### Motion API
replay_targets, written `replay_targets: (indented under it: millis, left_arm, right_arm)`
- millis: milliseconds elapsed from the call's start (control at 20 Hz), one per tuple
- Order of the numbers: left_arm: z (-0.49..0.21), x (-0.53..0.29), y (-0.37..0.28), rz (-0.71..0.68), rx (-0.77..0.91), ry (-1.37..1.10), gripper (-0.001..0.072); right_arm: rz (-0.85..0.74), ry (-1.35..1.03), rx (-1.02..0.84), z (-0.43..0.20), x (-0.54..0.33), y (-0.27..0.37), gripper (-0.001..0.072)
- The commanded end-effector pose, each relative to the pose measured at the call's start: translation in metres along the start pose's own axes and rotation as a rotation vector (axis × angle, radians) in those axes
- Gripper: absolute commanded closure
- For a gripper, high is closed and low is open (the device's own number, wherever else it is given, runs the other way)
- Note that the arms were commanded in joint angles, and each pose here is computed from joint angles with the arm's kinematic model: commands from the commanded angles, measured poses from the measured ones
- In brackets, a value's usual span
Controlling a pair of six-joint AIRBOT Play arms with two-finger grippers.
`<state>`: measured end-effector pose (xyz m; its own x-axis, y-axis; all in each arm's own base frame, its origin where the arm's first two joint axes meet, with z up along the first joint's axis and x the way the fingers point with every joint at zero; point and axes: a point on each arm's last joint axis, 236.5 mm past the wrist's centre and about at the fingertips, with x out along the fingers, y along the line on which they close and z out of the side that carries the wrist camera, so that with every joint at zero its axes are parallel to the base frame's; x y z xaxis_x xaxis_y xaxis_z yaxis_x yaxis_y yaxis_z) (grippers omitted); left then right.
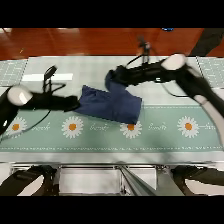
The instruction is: Fold the shirts.
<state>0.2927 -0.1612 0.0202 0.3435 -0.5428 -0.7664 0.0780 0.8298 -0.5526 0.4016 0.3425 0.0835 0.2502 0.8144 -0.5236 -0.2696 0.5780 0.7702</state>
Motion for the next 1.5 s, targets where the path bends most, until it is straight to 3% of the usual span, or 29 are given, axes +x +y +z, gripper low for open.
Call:
replay_targets:
  millis: [0, 150, 200, 250, 450, 650, 750, 800, 950, 1000, 1100, 1300, 1450]
  left_arm:
    - [-0.023, -0.023, 0.019, 0.014, -0.019, -0.105, 0.0686]
    - [-0.019, -0.032, 0.016, 0.009, -0.012, -0.144, 0.0686]
    - [-0.020, -0.032, 0.017, 0.010, -0.013, -0.141, 0.0686]
    - [-0.019, -0.030, 0.017, 0.011, -0.013, -0.141, 0.0686]
    - [-0.001, -0.031, 0.022, 0.022, -0.021, -0.206, 0.0686]
    - [0.025, -0.055, 0.026, 0.038, -0.042, -0.277, 0.0686]
    - [0.039, -0.080, 0.032, 0.058, -0.037, -0.306, 0.0686]
    - [0.047, -0.094, 0.036, 0.072, -0.044, -0.329, 0.0686]
    - [0.058, -0.129, 0.047, 0.106, -0.081, -0.407, 0.0686]
    - [0.055, -0.132, 0.045, 0.106, -0.076, -0.410, 0.0686]
    - [0.043, -0.127, 0.038, 0.090, -0.063, -0.380, 0.0686]
    - [0.019, -0.100, 0.024, 0.043, -0.032, -0.290, 0.0686]
    - [0.001, -0.081, -0.001, -0.062, -0.058, -0.224, 0.0686]
  right_arm:
    - [0.019, 0.085, 0.010, -0.019, 0.062, 0.000, 0.0689]
    - [0.036, 0.124, 0.027, -0.025, 0.095, -0.003, 0.0679]
    - [0.033, 0.130, 0.022, -0.028, 0.106, -0.005, 0.0562]
    - [0.029, 0.129, 0.022, -0.031, 0.118, -0.008, 0.0321]
    - [0.097, 0.201, 0.043, -0.039, 0.105, 0.000, 0.0295]
    - [0.122, 0.272, -0.020, -0.011, -0.016, -0.008, 0.0299]
    - [-0.056, 0.262, -0.098, -0.003, -0.099, -0.039, 0.0304]
    - [-0.235, 0.235, -0.113, -0.002, -0.141, -0.071, 0.0304]
    - [-1.017, 0.035, 0.004, -0.022, -0.304, -0.199, 0.0304]
    - [-1.132, -0.088, 0.080, -0.036, -0.333, -0.222, 0.0304]
    - [-1.036, -0.197, 0.147, -0.068, -0.312, -0.241, 0.0303]
    - [-0.526, -0.172, 0.280, -0.104, -0.190, -0.221, 0.0296]
    - [-0.296, -0.128, 0.362, -0.097, -0.131, -0.208, 0.0296]
